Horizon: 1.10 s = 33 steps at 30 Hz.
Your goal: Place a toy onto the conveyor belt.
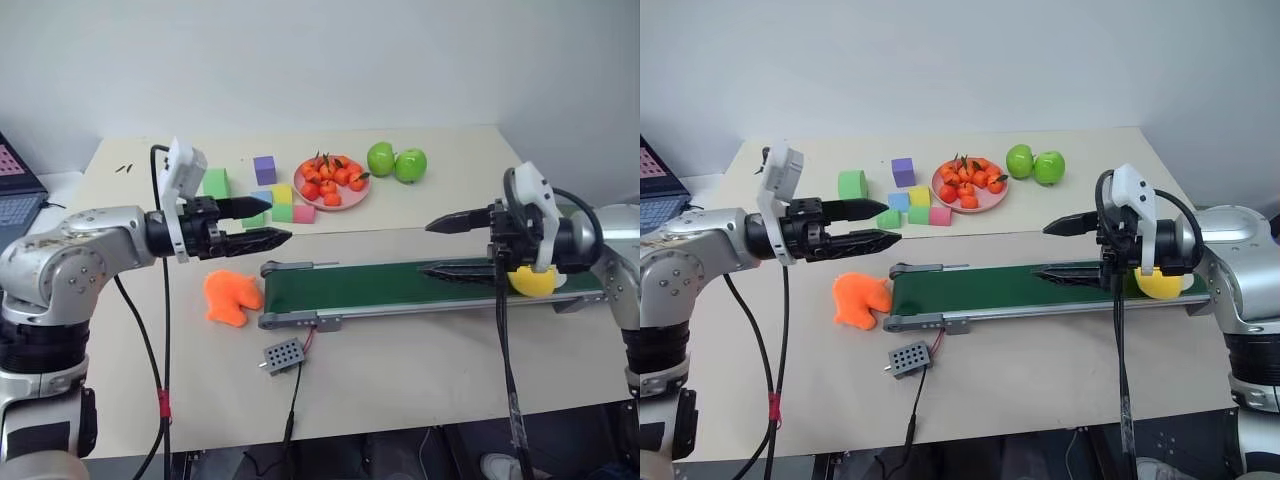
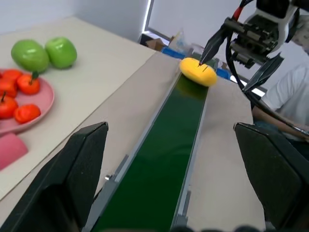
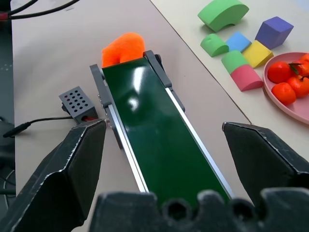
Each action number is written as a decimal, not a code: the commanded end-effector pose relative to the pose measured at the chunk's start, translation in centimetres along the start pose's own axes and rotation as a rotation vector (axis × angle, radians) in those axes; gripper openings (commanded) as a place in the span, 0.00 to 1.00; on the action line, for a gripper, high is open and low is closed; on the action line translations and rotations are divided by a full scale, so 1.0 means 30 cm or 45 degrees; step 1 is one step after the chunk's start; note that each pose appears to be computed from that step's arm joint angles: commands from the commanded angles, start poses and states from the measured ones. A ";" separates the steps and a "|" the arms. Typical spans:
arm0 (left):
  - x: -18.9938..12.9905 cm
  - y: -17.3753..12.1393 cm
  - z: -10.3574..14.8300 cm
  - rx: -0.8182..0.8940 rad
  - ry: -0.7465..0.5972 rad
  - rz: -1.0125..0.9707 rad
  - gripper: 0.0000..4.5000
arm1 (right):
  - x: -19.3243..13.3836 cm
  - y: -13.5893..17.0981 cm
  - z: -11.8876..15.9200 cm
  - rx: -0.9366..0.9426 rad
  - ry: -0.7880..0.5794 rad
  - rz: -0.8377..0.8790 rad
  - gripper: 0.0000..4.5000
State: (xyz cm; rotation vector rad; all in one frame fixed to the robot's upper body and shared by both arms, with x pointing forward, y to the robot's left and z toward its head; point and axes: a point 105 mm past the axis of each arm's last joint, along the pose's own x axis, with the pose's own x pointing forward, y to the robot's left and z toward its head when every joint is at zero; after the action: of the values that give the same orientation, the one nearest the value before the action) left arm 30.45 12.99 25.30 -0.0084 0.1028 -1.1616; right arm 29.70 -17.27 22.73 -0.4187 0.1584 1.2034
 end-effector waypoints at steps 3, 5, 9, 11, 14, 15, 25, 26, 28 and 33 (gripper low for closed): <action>0.030 -0.024 0.019 0.038 -0.019 -0.033 0.99 | -0.037 0.006 0.041 -0.044 -0.027 -0.047 1.00; 0.035 -0.028 0.016 0.032 -0.016 -0.039 0.99 | -0.049 0.006 0.036 -0.038 -0.010 -0.049 1.00; 0.041 -0.032 0.009 0.036 0.001 -0.052 0.99 | -0.074 0.002 0.037 -0.043 0.026 -0.056 1.00; 0.043 -0.031 0.001 0.028 0.002 -0.058 0.99 | -0.076 0.005 0.038 -0.040 0.030 -0.058 1.00; 0.050 -0.032 -0.006 0.019 0.004 -0.070 0.99 | -0.081 0.012 0.040 -0.030 0.033 -0.060 1.00; 0.052 -0.032 -0.005 0.015 0.002 -0.074 0.99 | -0.082 0.014 0.043 -0.026 0.030 -0.062 1.00; 0.116 -0.003 0.019 0.064 0.003 -0.136 0.99 | -0.103 0.022 0.046 -0.040 0.046 -0.119 1.00; 0.119 0.001 0.019 0.064 0.001 -0.138 0.99 | -0.102 0.026 0.044 -0.039 0.045 -0.121 1.00; 0.124 -0.001 0.015 0.068 0.003 -0.150 0.99 | -0.101 0.031 0.044 -0.036 0.038 -0.130 1.00; 0.143 -0.002 -0.003 0.064 0.012 -0.166 0.99 | -0.095 0.025 0.036 -0.035 0.032 -0.165 1.00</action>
State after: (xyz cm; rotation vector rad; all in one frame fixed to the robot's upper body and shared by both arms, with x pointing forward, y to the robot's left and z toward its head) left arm 32.25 9.31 23.85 0.0051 0.1335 -1.2774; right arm 28.12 -19.09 23.33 -0.4345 0.1892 1.0930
